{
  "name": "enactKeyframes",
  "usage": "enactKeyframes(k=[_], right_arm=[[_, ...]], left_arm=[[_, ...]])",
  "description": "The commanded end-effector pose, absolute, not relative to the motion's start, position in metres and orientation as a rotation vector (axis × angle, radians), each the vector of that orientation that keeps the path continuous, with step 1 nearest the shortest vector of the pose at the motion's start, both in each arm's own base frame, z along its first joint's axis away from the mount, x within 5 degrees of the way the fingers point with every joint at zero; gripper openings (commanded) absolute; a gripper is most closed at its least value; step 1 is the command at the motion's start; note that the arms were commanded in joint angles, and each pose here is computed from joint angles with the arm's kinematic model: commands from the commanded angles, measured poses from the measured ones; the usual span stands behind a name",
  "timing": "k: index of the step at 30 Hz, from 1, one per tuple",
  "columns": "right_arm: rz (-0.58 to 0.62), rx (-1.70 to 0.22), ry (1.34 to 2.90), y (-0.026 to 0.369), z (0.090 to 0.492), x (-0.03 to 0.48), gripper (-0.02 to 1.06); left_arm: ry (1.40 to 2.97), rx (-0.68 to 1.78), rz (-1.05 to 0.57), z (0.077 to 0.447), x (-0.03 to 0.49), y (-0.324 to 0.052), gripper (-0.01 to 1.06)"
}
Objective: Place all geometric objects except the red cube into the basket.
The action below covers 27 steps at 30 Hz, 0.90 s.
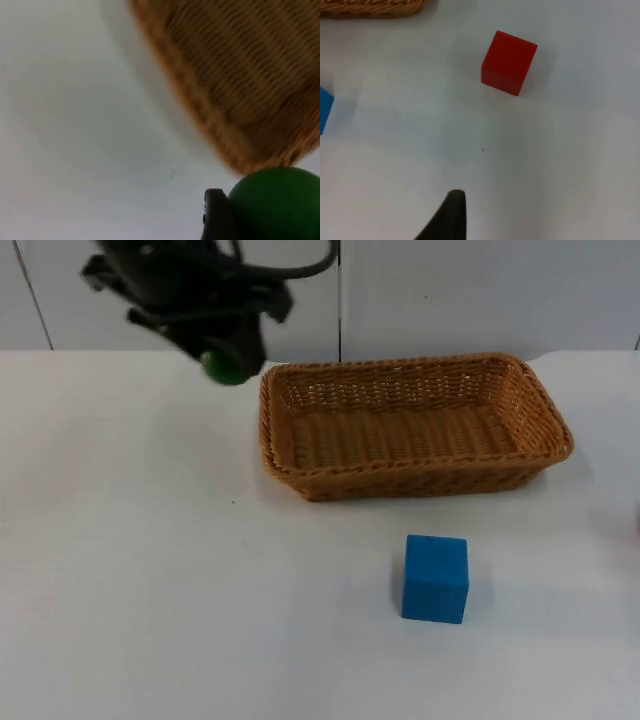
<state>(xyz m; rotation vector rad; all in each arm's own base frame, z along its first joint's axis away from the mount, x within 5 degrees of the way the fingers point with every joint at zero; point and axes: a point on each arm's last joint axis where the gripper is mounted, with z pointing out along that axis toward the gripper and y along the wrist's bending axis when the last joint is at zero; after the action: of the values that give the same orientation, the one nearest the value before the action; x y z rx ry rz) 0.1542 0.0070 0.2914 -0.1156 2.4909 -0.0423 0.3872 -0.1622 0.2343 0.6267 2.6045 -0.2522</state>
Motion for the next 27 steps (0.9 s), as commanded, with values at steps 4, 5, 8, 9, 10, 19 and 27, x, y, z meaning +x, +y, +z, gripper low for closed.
enactKeyframes(k=[4, 5, 8, 9, 10, 19, 27], right_arm=[[-0.05, -0.105, 2.48, 0.006, 0.291, 0.155, 1.05], [-0.05, -0.105, 2.48, 0.006, 0.291, 0.155, 1.05], [-0.05, -0.105, 2.48, 0.006, 0.291, 0.155, 1.05], [-0.05, -0.105, 2.48, 0.006, 0.291, 0.155, 1.05], [-0.05, -0.105, 2.48, 0.006, 0.291, 0.155, 1.05], [-0.05, -0.105, 2.48, 0.006, 0.291, 0.155, 1.05], [-0.05, -0.105, 2.48, 0.006, 0.291, 0.155, 1.05]], left_arm=[[2.582, 0.713, -0.265, 0.215, 0.417, -0.212, 0.0], [2.574, 0.736, -0.243, 0.212, 0.423, -0.22, 0.0], [2.56, 0.764, -0.174, 0.201, 0.435, -0.236, 0.0], [2.555, 0.781, -0.133, 0.196, 0.439, -0.241, 0.0], [2.558, 0.788, -0.106, 0.189, 0.444, -0.246, 0.0], [2.619, 0.799, -0.123, 0.143, 0.46, -0.26, 0.0], [2.635, 0.791, -0.146, 0.127, 0.462, -0.262, 0.05]])
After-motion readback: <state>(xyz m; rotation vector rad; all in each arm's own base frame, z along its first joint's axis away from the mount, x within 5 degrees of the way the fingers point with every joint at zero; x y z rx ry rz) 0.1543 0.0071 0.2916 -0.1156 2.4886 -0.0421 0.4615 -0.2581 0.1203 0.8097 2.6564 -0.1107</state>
